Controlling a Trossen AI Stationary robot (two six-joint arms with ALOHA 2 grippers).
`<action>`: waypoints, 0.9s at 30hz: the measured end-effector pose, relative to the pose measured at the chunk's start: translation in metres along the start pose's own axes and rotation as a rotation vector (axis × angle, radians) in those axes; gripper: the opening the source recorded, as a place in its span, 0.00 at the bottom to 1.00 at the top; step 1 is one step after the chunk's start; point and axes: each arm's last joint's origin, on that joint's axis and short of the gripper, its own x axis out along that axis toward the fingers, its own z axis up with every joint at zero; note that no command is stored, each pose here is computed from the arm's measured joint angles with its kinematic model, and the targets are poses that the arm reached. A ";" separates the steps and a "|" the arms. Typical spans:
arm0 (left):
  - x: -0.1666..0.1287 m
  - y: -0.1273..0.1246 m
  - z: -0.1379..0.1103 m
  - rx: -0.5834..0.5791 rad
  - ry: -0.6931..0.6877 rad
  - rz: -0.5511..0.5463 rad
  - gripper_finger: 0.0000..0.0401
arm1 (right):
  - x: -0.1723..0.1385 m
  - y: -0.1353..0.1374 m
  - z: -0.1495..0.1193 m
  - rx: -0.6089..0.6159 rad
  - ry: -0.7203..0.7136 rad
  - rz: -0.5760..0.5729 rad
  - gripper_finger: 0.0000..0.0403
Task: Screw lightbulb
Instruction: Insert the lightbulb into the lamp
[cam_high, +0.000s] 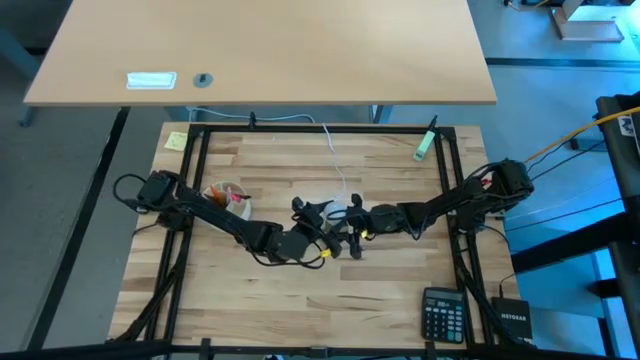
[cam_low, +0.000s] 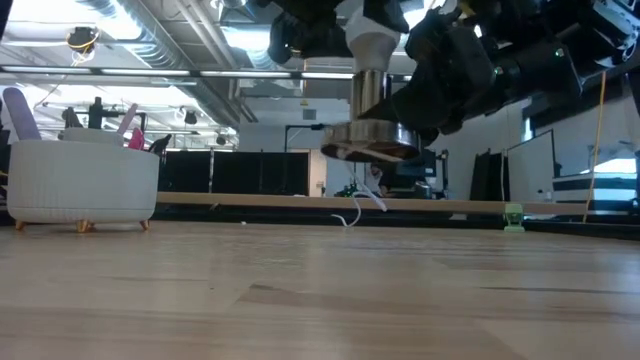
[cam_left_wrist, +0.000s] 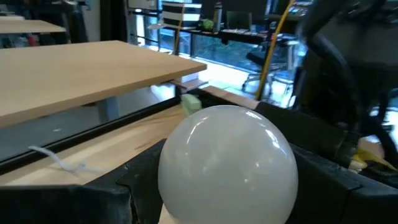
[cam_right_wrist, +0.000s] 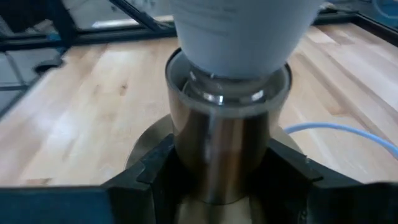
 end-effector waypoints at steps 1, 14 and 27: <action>0.000 -0.001 0.002 -0.004 -0.004 -0.019 0.64 | 0.000 0.001 0.001 0.000 -0.009 0.018 0.45; -0.010 -0.007 0.030 -0.063 0.010 -0.397 0.64 | -0.031 0.025 0.034 -0.051 -0.052 0.252 0.45; -0.012 -0.017 0.038 0.004 0.133 -0.561 0.64 | -0.032 0.049 0.045 -0.057 0.063 0.349 0.45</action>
